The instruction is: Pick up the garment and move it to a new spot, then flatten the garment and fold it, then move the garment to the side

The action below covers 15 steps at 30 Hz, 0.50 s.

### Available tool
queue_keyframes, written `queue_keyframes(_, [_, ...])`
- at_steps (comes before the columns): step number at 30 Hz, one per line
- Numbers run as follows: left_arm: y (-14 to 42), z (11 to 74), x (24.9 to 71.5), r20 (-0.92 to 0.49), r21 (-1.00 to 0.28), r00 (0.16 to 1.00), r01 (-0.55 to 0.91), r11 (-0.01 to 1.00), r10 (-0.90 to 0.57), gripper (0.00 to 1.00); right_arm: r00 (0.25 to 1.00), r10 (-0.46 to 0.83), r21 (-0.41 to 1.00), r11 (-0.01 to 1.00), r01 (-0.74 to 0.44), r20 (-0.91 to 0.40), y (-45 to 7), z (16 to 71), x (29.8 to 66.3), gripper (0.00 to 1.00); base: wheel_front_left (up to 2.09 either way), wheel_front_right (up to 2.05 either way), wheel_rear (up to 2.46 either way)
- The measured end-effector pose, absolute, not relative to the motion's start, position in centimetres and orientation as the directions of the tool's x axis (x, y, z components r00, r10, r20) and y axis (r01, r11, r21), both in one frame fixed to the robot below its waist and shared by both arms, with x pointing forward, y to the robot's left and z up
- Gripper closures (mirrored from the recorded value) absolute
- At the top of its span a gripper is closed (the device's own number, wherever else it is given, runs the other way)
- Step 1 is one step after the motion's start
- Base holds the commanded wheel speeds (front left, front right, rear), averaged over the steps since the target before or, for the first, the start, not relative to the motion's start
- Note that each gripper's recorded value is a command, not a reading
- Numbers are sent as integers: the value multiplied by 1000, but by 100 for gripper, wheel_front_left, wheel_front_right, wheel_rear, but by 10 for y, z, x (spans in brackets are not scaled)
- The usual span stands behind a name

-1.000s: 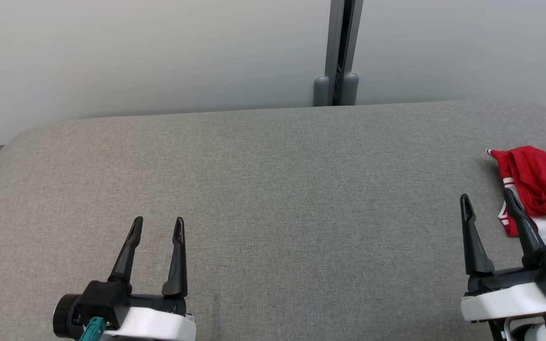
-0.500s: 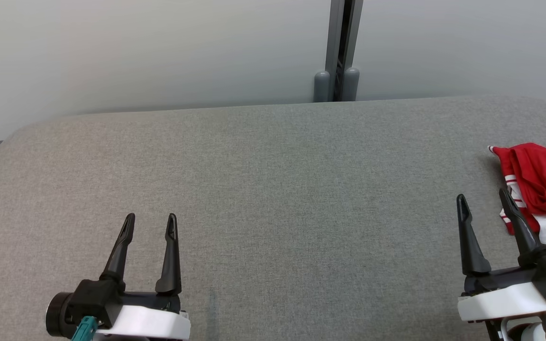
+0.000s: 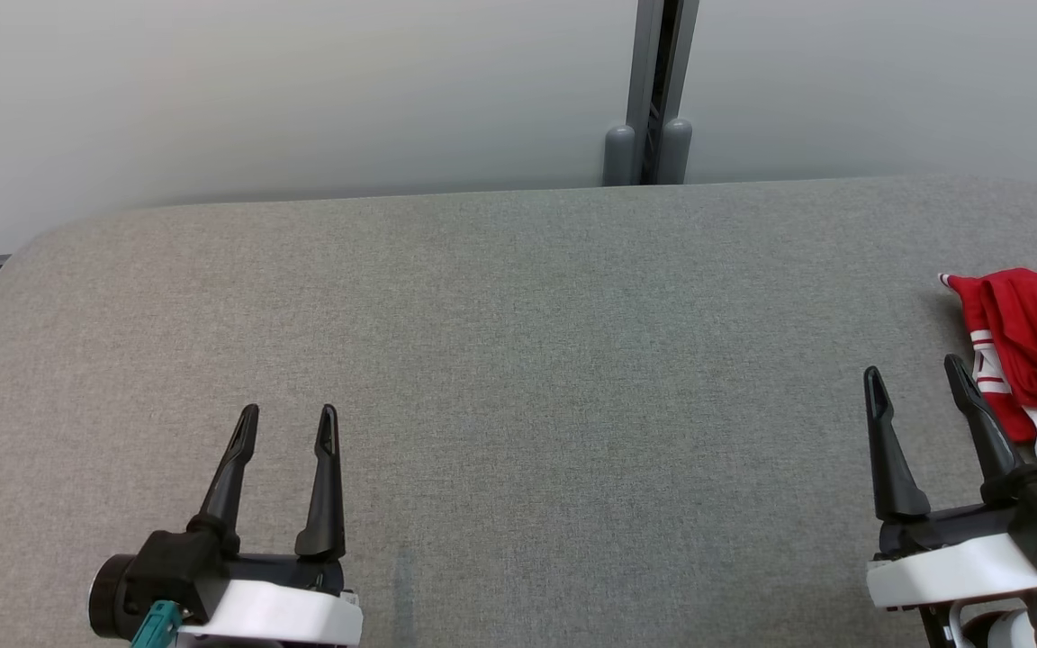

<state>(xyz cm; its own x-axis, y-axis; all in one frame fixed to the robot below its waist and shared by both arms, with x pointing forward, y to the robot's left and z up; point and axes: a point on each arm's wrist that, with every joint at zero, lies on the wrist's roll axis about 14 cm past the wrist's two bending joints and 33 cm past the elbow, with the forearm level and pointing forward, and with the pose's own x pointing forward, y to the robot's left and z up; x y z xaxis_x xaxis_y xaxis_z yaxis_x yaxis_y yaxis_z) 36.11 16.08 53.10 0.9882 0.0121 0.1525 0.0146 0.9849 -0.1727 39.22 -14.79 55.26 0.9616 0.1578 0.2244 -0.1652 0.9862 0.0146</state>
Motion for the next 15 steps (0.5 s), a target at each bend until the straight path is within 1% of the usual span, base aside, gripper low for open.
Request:
queue_keyframes(4, [162,528,361,143,-199,990,12,980,17,0,961,155,14,987,-163,227,-149,554,393,0,0,0,0])
queue_keyframes(15, [160,525,363,134,-215,991,18,976,12,0,963,152,15,987,-159,221,-150,551,392,0,0,0,0])
